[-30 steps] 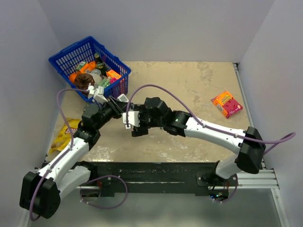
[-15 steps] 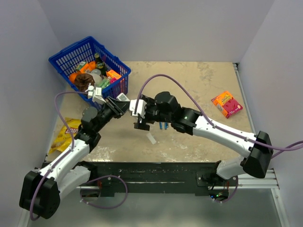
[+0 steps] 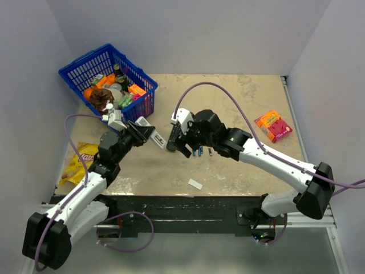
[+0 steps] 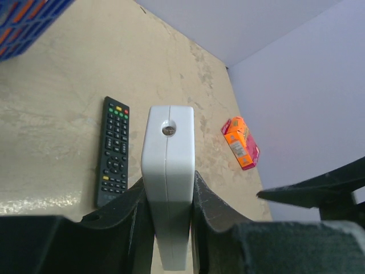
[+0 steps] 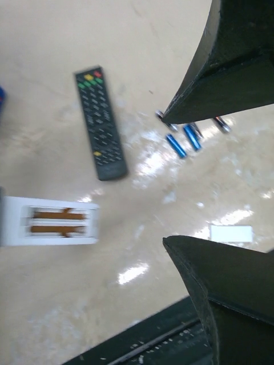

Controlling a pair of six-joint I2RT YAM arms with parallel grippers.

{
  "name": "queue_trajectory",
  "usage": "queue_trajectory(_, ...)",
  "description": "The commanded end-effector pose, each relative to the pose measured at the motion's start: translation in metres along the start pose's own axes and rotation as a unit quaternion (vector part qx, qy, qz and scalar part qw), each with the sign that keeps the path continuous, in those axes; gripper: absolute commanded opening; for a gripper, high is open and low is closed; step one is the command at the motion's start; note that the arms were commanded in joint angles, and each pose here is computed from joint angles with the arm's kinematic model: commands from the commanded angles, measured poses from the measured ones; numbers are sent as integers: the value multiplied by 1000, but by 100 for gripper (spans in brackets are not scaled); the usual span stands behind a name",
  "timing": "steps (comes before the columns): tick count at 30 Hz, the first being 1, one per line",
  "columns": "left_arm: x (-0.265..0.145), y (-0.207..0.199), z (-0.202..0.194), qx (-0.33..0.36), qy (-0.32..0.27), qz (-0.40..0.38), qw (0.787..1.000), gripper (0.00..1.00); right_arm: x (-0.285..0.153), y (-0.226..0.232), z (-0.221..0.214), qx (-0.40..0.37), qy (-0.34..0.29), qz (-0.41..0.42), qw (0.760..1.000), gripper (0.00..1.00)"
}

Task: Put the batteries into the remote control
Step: Remove the battery cover from the remote control, then pick up the battery cover at the center of the board.

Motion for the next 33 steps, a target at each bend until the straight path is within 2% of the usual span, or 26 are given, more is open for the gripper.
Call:
queue_trajectory(1,-5,-15,29,83,-52,14,995,0,0,12,-51,79,131,3,988,79)
queue_trajectory(5,-6,-20,37,118,-52,20,991,0,10,24,-79,129,198,22,971,72)
queue_trajectory(11,-7,-26,45,147,-47,23,988,0,33,41,-109,114,286,20,951,71)
queue_trajectory(21,-18,-33,51,165,-51,19,985,0,43,58,-140,84,351,30,932,66)
queue_trajectory(27,-22,-36,54,172,-50,22,984,0,54,66,-147,77,368,45,926,61)
queue_trajectory(33,-24,-35,54,177,-53,28,982,0,59,70,-155,63,392,23,917,58)
Point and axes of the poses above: each gripper's point midway between its finger pads, its own x axis out along the fingers, its own y axis along the line the jaws close on, z = x × y, the point moved 9 cm from there along -x, back along the fingers, and after that the axes turned 2 degrees about x, right-handed, at the moved point
